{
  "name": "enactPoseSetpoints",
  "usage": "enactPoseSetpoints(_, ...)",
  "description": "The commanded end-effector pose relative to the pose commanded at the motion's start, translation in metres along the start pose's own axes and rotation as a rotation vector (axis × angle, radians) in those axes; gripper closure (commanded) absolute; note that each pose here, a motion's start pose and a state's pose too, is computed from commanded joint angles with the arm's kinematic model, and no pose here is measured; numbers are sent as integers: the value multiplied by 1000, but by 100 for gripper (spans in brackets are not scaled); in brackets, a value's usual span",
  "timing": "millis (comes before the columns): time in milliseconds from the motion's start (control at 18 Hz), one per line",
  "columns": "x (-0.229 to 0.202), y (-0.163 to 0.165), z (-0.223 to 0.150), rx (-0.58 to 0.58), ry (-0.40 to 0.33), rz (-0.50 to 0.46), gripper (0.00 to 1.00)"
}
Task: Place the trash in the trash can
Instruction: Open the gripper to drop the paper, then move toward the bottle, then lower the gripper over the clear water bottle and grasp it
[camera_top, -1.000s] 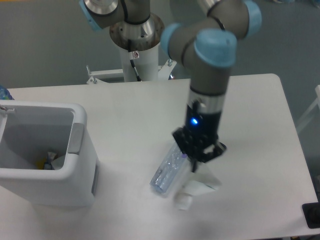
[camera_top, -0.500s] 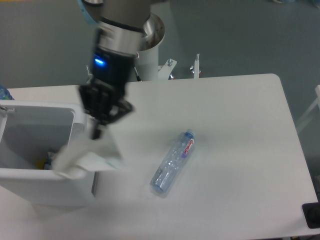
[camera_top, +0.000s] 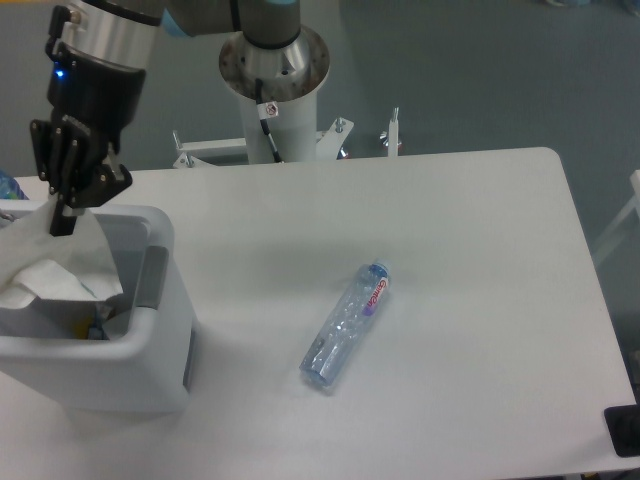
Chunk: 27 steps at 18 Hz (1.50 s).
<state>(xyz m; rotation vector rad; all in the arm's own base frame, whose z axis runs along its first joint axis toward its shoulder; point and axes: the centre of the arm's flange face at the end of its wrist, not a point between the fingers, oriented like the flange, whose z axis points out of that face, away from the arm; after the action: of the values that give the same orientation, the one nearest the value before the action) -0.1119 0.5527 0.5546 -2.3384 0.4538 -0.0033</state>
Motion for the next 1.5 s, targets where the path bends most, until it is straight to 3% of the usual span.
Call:
enactPoseSetpoints(389, -8, 7, 5, -15, -4, -27, 0)
enactPoseSetpoints(611, -73, 35, -21, -12, -95, -191, 0)
enactPoseSetpoints(833, -152, 93, -12, -64, -144, -313, 0)
enactPoseSetpoints(1000, -198, 141, 7, -133, -128, -388, 0)
enactPoseSetpoints(1111, -222, 171, 14, -177, -98, -391, 0)
enactPoseSetpoints(1278, -242, 198, 38, -256, -37, -412, 0)
enactPoseSetpoints(1500, -249, 234, 86, -452, 7, -413, 0)
